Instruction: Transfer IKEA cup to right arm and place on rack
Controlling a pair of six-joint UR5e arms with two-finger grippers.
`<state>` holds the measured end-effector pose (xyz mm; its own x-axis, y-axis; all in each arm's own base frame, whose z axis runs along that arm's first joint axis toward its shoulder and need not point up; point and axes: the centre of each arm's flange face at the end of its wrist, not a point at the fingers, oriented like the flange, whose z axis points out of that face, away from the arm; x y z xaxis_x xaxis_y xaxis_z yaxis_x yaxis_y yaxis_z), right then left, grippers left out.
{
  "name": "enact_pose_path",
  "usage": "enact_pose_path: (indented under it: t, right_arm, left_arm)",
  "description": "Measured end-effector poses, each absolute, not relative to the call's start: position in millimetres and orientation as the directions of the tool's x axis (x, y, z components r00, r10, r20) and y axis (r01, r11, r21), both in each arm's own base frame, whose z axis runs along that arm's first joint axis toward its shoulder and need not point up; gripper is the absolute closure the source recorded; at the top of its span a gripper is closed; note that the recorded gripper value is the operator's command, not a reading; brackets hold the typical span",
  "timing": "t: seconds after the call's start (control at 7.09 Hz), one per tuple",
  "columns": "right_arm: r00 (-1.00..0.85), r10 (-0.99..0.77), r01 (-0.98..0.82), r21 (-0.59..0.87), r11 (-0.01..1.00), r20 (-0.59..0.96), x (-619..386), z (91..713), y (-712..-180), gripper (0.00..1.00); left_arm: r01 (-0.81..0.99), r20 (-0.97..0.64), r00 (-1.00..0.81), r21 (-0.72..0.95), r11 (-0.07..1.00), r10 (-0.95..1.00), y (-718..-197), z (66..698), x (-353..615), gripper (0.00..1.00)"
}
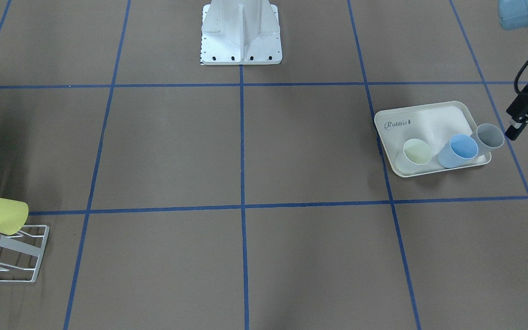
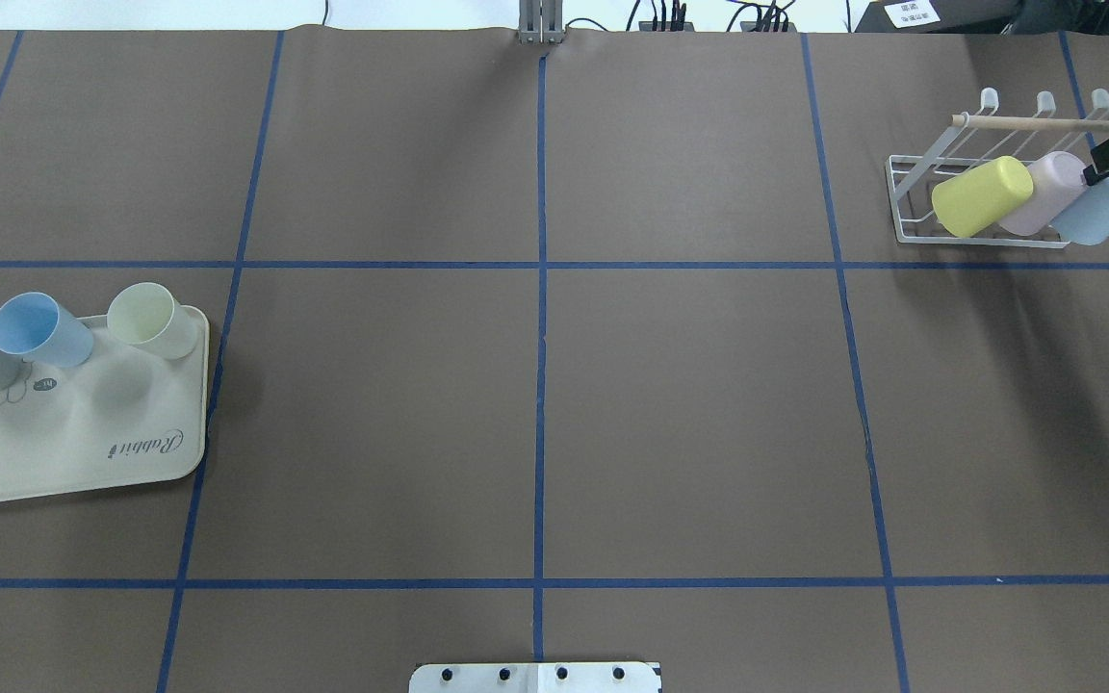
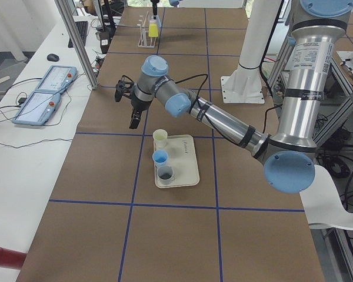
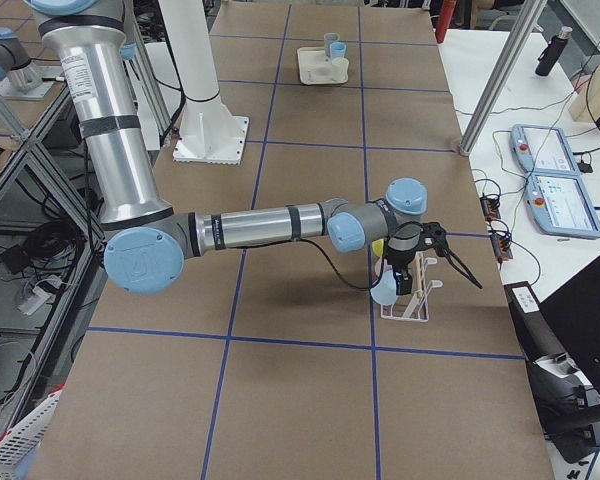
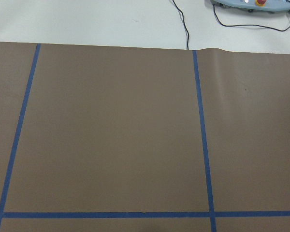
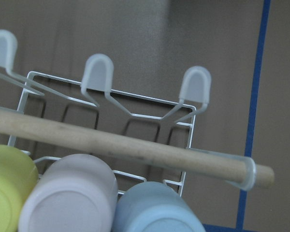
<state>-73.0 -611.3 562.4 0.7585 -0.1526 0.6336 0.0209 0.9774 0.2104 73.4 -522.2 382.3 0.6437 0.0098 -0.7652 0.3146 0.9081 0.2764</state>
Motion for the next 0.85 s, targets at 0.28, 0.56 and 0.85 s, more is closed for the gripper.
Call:
enact_pose_path:
  t: [0.28, 0.56, 0.85]
  right_arm:
    - [0.754, -0.158, 0.02, 0.219, 0.976, 0.637, -74, 556, -613, 0.0]
    - [0.731, -0.17, 0.01, 0.239, 0.971, 0.661, -69, 538, -613, 0.0]
    - [0.708, -0.168, -0.021, 0.258, 0.966, 0.686, -53, 515, -612, 0.0]
  left_arm:
    - [0.311, -0.763, 0.647, 0.271, 0.911, 0.006, -518, 376, 72, 0.0]
    - [0.264, -0.734, 0.678, 0.291, 0.92, 0.038, -500, 383, 63, 0.0]
    - [0.172, -0.685, 0.723, 0.304, 0.937, 0.089, -480, 421, 54, 0.0]
